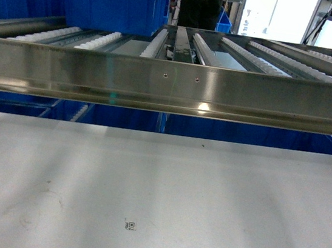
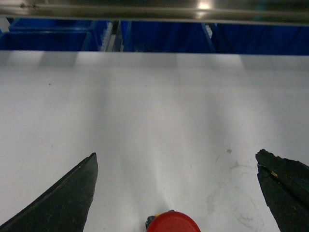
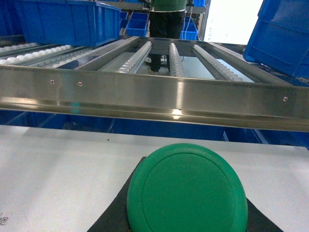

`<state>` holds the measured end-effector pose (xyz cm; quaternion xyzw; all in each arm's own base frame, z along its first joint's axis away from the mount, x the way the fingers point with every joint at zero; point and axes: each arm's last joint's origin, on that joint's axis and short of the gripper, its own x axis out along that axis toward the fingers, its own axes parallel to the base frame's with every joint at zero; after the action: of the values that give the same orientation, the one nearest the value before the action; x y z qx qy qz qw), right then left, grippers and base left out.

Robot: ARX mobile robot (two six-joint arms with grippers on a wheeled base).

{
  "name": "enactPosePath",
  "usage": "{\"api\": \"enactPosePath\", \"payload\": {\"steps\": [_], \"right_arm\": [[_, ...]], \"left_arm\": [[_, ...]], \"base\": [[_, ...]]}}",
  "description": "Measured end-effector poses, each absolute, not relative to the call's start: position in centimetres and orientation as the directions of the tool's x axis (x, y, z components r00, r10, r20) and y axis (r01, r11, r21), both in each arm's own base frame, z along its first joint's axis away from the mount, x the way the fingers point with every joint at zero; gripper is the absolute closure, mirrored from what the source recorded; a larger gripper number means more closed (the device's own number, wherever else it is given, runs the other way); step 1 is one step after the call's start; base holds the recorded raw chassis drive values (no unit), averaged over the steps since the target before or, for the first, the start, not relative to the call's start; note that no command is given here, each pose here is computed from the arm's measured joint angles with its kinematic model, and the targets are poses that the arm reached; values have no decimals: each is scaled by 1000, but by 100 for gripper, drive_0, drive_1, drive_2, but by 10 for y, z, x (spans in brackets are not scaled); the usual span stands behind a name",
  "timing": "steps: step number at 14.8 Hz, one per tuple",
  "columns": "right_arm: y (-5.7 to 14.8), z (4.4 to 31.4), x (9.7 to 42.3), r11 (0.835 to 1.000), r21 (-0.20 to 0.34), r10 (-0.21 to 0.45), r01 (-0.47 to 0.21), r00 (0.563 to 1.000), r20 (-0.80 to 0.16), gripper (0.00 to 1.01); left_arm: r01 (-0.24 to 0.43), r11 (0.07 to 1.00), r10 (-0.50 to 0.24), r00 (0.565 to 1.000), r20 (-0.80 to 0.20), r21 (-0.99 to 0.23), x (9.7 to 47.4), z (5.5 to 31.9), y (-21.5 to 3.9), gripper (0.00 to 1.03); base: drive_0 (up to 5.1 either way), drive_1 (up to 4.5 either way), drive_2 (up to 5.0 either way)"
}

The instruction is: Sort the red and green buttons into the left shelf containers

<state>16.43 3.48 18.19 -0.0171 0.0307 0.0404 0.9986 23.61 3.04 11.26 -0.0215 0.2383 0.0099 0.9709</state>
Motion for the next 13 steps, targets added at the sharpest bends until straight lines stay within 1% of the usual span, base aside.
{"api": "enactPosePath", "payload": {"steps": [1, 3, 4, 5, 7, 8, 9, 10, 12, 13], "right_arm": [[35, 182, 164, 996, -32, 80, -82, 995, -63, 75], [35, 182, 164, 996, -31, 80, -82, 995, -62, 75], [35, 182, 164, 996, -31, 80, -82, 995, -63, 75], [35, 182, 164, 996, -31, 80, -82, 995, -62, 75], [35, 182, 164, 996, -31, 80, -82, 995, -63, 75], [35, 182, 164, 996, -31, 80, -82, 995, -63, 75], [35, 182, 164, 996, -31, 80, -82, 995, -63, 75], [35, 182, 164, 996, -31, 80, -82, 995, -63, 75], [35, 182, 164, 996, -31, 80, -82, 995, -63, 75], [35, 182, 164, 996, -31, 80, -82, 995, -63, 75]], "left_arm": [[-14, 999, -2, 872, -490, -29, 237, 110, 26, 5], [12, 999, -30, 825, -565, -35, 236, 99, 17, 5], [11, 1000, -24, 822, -569, -26, 237, 95, 15, 5], [-4, 1000, -6, 812, -584, -16, 236, 91, 15, 5], [-12, 1000, -3, 797, -605, -22, 235, 83, 17, 5], [-13, 999, -12, 791, -612, -36, 235, 78, 21, 5], [-27, 998, -10, 771, -636, -48, 233, 71, 25, 5], [-27, 998, -19, 762, -648, -61, 232, 67, 27, 5], [-39, 997, -19, 758, -652, -74, 232, 63, 33, 5], [-30, 996, -30, 761, -648, -81, 232, 63, 33, 14]], "base": [[0, 0, 0], [0, 0, 0], [0, 0, 0], [0, 0, 0], [0, 0, 0], [0, 0, 0], [0, 0, 0], [0, 0, 0], [0, 0, 0], [0, 0, 0]]}}
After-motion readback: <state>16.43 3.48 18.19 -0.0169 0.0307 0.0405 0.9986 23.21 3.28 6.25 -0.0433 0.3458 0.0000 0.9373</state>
